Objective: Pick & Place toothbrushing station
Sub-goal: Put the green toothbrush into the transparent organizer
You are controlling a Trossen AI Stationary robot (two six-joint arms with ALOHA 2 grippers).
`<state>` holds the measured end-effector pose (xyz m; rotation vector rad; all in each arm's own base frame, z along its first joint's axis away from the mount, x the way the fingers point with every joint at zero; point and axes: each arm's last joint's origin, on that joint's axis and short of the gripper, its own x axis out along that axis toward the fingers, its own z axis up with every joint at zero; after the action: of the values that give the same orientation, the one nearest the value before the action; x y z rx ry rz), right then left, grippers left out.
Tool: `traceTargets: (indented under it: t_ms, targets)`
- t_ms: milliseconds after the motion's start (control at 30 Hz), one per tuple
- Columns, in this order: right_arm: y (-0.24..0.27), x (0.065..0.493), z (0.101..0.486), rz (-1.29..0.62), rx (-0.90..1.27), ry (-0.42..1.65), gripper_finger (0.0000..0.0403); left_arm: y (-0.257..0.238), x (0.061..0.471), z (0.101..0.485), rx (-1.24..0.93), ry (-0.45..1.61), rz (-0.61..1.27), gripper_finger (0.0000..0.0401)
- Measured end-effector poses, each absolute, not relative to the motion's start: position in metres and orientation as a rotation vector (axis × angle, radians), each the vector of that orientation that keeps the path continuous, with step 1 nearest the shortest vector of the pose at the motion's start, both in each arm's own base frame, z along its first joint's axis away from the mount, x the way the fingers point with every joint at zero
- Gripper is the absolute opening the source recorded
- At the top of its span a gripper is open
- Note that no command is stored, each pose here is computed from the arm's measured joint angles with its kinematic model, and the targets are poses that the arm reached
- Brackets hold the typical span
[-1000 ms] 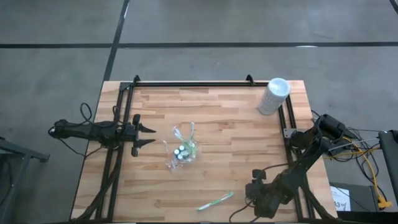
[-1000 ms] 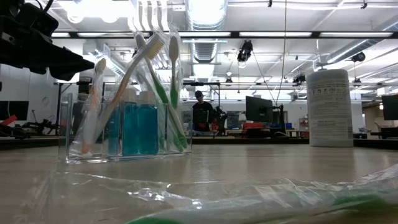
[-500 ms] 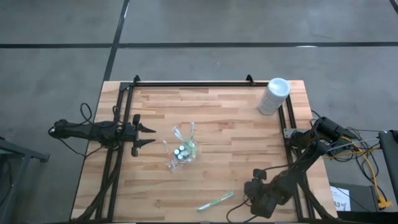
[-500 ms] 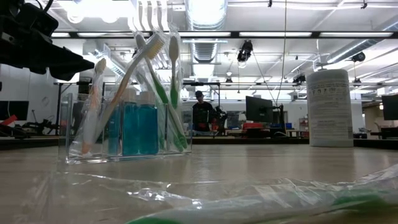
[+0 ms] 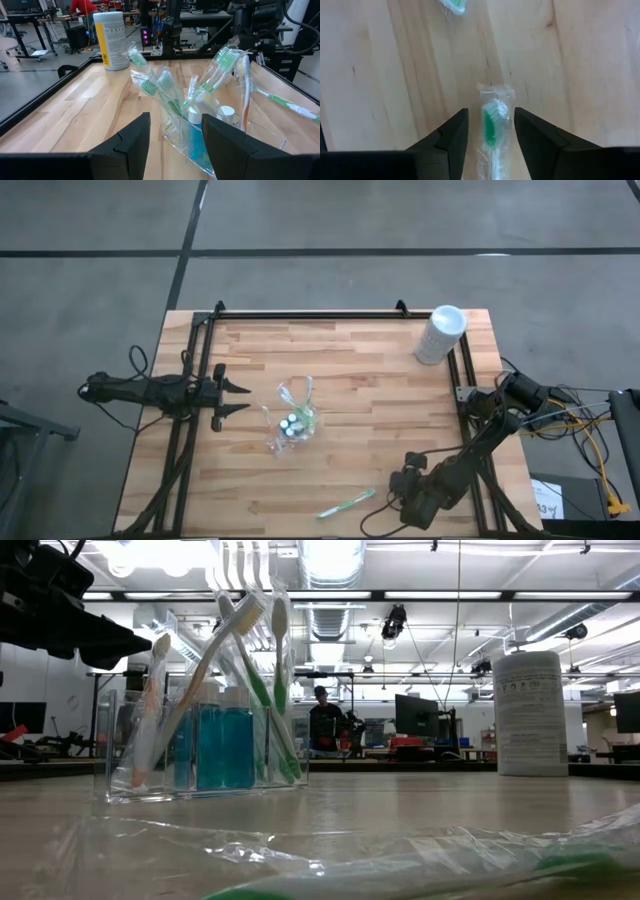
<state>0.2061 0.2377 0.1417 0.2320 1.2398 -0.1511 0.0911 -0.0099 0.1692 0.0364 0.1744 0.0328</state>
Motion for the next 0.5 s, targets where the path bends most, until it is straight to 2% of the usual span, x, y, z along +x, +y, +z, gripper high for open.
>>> traceTargets:
  t_ms: [500]
  targets:
    - [0.2411, 0.2116, 0.1412, -0.122, 0.260, 1.213, 0.0044, -0.0100, 0.0911, 0.1692, 0.036, 0.174, 0.033, 0.0181]
